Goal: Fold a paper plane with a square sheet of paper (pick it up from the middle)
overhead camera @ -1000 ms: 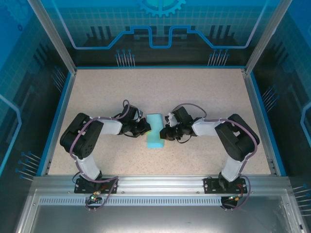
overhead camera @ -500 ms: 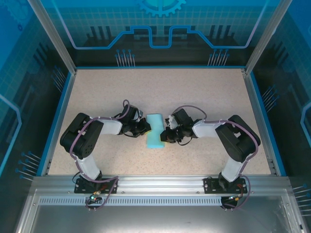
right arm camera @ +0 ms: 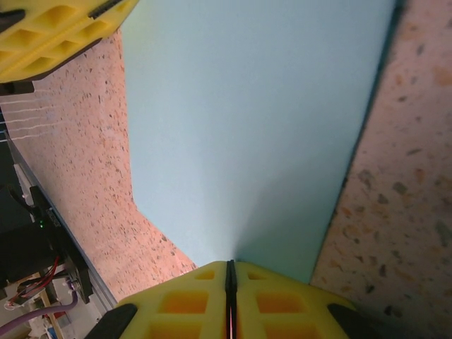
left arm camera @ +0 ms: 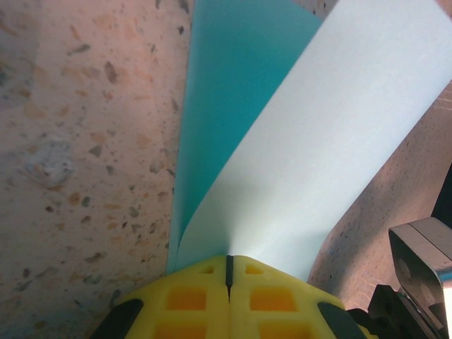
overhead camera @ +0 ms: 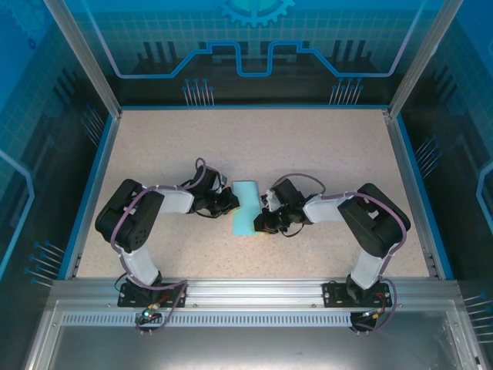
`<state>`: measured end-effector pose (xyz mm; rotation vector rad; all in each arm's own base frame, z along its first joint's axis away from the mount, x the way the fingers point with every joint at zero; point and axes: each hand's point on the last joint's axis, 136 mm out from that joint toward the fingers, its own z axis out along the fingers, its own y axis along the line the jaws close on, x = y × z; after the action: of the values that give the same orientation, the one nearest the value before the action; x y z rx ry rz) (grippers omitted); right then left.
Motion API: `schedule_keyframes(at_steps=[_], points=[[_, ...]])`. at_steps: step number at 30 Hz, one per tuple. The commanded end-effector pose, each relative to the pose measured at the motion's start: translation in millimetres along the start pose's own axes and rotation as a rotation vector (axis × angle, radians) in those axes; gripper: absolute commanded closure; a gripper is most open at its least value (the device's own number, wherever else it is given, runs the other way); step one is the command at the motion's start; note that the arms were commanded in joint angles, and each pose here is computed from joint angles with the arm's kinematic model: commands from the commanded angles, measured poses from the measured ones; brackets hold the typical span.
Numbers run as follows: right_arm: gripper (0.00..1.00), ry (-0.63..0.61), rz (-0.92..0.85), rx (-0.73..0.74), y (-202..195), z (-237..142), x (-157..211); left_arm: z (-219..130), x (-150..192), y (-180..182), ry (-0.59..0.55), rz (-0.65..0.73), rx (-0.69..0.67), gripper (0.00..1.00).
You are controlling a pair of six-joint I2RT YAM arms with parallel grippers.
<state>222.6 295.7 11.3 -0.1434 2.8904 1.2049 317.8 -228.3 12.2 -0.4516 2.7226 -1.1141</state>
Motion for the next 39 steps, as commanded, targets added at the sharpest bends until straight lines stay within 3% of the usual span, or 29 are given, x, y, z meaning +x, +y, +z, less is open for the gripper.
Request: schedule_keyframes(at_steps=[1,16,24,30,39], points=[[0.9,0.0,-0.005,0.025,1,-4,8,7,14,34,0.042,-0.04,-0.127,0.94],[0.91,0.048,0.01,0.106,-24,6,25,6,14,33,0.04,-0.037,-0.123,0.94],[0.9,-0.121,-0.077,-0.035,32,-33,-42,6,16,35,0.044,-0.032,-0.13,0.94],[0.91,-0.167,-0.058,-0.072,25,-36,-85,8,15,37,0.038,-0.039,-0.13,0.94],[0.91,-0.133,-0.004,0.025,-12,-12,-92,6,16,38,0.035,-0.035,-0.135,0.95]])
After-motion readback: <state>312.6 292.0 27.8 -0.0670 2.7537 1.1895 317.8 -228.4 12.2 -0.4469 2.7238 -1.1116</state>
